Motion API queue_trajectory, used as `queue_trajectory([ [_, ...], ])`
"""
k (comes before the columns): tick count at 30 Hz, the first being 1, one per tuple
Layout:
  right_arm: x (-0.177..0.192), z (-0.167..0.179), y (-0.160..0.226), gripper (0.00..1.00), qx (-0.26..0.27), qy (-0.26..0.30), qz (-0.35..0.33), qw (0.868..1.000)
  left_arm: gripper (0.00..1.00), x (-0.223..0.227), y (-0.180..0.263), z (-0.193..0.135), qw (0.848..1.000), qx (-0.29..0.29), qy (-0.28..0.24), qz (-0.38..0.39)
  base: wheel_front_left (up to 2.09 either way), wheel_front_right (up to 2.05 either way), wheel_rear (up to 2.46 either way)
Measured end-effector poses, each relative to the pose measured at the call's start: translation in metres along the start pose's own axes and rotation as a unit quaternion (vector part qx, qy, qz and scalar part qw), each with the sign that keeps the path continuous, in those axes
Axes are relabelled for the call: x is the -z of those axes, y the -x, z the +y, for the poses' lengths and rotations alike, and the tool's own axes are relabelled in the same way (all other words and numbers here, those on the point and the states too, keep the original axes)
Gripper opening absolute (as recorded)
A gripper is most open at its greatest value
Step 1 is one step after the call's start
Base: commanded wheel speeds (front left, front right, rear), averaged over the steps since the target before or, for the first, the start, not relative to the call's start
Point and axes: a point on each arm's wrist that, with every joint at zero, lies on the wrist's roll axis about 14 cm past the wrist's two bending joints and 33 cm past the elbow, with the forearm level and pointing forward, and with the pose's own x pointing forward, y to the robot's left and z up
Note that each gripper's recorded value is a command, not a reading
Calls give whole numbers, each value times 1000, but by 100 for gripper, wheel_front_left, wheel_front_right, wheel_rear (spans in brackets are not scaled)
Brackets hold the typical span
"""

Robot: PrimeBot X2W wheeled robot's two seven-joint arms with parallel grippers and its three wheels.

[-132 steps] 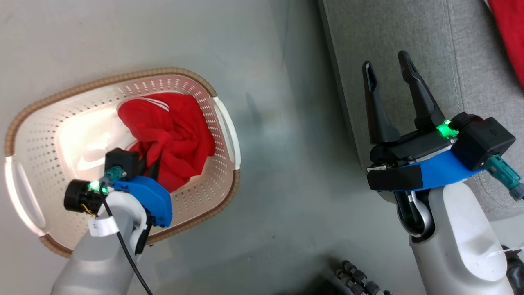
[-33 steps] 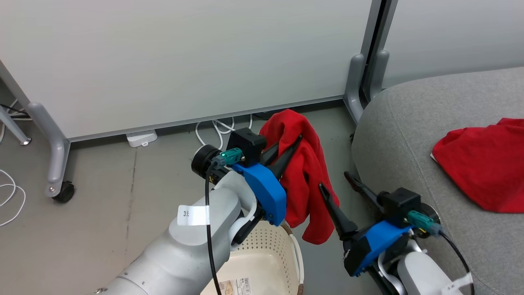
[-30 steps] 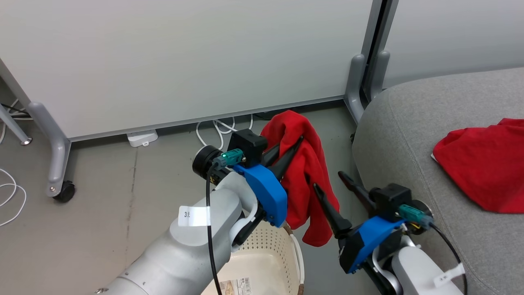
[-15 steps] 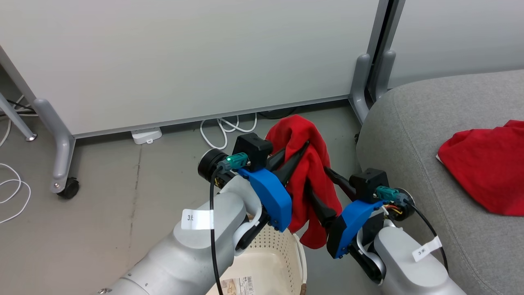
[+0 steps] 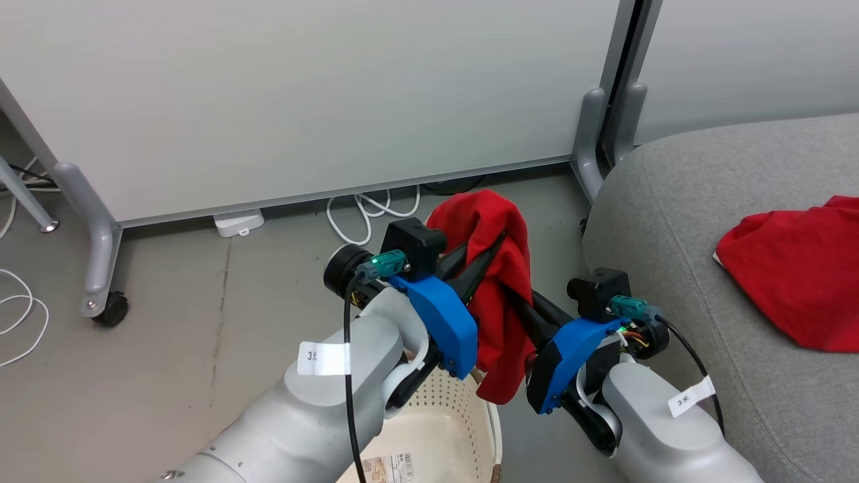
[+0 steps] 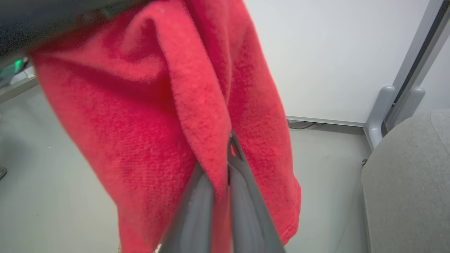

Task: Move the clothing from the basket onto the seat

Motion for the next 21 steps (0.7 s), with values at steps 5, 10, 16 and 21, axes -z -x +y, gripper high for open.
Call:
queue_trajectory([
  [5,-1,-1,0,0,1,-2,-2,1000,0,-1,-1,0,1000,1,-1,0,0,0,0],
  [10,1,-2,0,0,0,-3,1,1000,0,0,-2,0,1000,1,1,1,0,0,0],
  [16,2,-3,0,0,-1,-3,3,1000,2,1,-3,1,1000,1,3,1,0,0,0],
  [21,2,-6,-1,0,0,-4,5,1000,100,1,-2,3,1000,-3,5,1,0,0,0],
])
